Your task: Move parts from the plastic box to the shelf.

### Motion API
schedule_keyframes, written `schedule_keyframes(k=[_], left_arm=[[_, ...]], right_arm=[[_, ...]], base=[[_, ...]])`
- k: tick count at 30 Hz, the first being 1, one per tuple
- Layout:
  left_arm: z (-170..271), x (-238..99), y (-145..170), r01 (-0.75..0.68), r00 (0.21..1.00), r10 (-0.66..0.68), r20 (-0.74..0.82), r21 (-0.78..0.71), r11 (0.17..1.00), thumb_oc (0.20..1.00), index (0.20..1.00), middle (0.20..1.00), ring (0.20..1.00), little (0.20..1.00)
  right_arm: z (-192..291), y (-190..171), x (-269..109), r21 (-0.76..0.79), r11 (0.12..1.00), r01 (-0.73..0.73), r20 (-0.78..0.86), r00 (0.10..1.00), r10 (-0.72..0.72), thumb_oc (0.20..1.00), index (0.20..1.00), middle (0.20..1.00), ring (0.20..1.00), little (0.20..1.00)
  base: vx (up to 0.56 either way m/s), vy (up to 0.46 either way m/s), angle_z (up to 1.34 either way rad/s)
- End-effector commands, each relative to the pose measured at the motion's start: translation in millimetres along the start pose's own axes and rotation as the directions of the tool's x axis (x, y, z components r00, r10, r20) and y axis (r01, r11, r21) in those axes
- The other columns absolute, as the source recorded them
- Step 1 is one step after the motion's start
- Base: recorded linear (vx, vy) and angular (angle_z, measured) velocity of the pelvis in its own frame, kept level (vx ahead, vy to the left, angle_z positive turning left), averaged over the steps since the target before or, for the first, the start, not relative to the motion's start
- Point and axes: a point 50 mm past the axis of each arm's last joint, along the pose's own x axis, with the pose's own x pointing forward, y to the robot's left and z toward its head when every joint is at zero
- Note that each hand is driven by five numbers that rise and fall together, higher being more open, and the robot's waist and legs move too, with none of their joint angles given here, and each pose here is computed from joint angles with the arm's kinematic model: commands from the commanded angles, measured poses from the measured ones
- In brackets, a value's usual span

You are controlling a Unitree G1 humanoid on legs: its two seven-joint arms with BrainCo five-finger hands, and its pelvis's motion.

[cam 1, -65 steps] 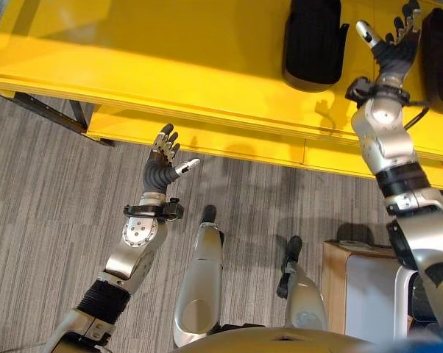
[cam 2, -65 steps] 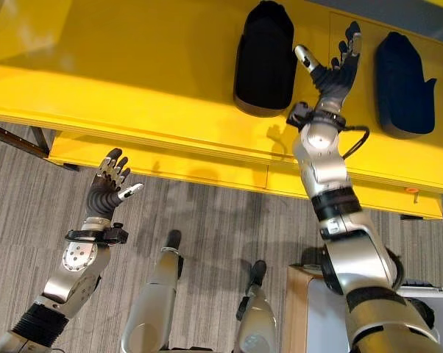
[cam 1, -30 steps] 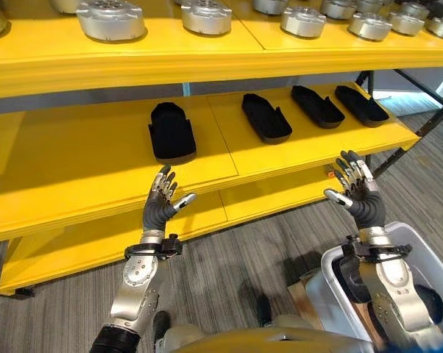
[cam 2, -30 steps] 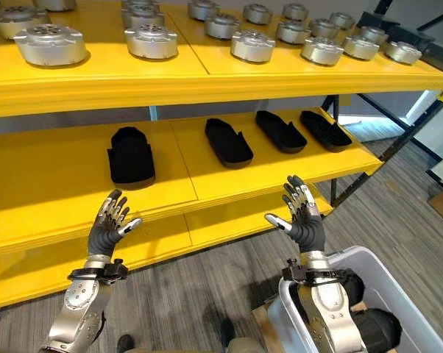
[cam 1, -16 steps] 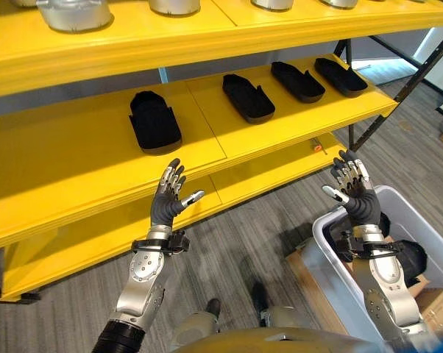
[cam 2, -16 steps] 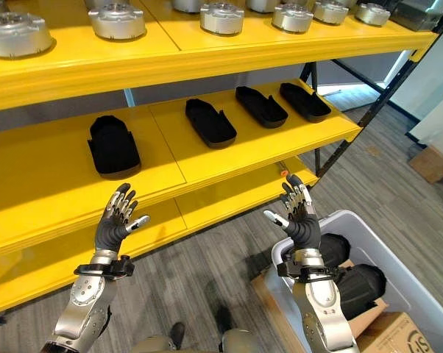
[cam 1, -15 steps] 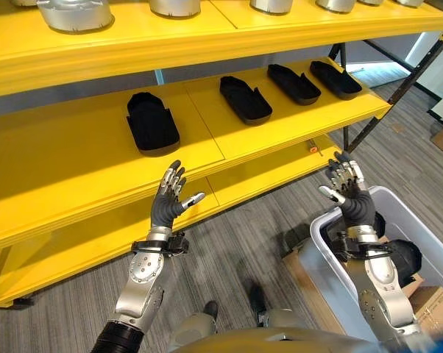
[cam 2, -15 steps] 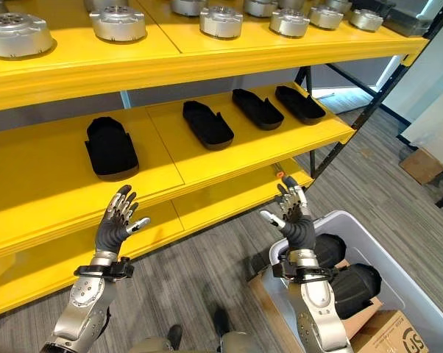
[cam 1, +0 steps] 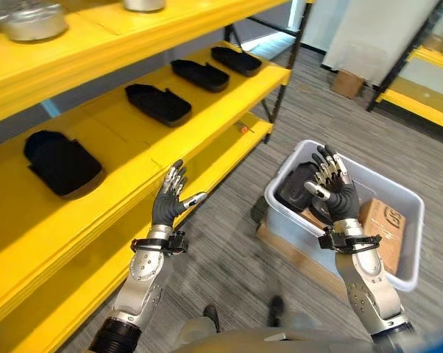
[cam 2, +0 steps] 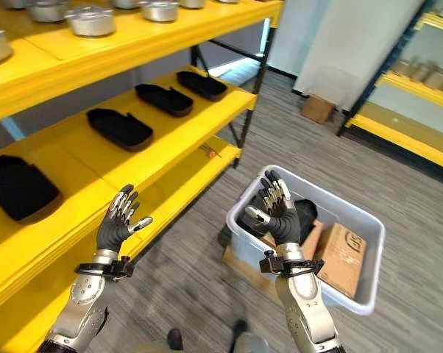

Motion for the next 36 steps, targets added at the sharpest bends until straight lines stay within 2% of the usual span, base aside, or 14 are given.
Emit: schedule_keyframes(k=[1, 14, 23, 31, 36], left_arm=[[19.9, -0.7, 8.6, -0.017, 0.994, 0.012, 0.107, 0.042, 0.999, 1.000, 1.000, 1.000, 1.000, 1.000], [9.5, -7.3, 7.9, -0.019, 0.998, 0.020, 0.057, -0.010, 1.000, 1.000, 1.000, 1.000, 1.000, 1.000], [9.8, -6.4, 6.1, -0.033, 0.997, 0.036, 0.063, -0.061, 0.998, 1.000, 1.000, 1.000, 1.000, 1.000], [9.7, -11.6, 6.4, -0.037, 0.997, 0.041, 0.065, -0.054, 0.998, 1.000, 1.000, 1.000, 1.000, 1.000], [7.2, -14.6, 6.3, -0.046, 0.997, 0.052, 0.056, -0.097, 0.994, 1.000, 1.000, 1.000, 1.000, 1.000]], right_arm=[[18.3, -2.3, 9.6, -0.055, 0.998, -0.002, 0.104, 0.995, 0.008, 1.000, 1.000, 1.000, 1.000, 1.000], [28.8, -39.5, -10.4, -0.110, 0.988, 0.108, 0.101, 0.990, -0.097, 1.000, 1.000, 1.000, 1.000, 1.000], [35.3, -42.7, -8.3, -0.125, 0.989, 0.084, 0.121, 0.990, -0.069, 1.000, 1.000, 1.000, 1.000, 1.000], [27.5, -37.1, -4.8, -0.134, 0.989, 0.058, 0.092, 0.995, -0.045, 1.000, 1.000, 1.000, 1.000, 1.000], [18.2, -29.4, -10.3, -0.108, 0.994, 0.013, 0.042, 0.999, -0.008, 1.000, 1.000, 1.000, 1.000, 1.000]], base=[[0.09, -0.087, -0.84], [0.14, -0.174, -0.12], [0.07, -0.252, -0.21], [0.22, 0.136, -0.46], [0.18, 0.242, -1.19]])
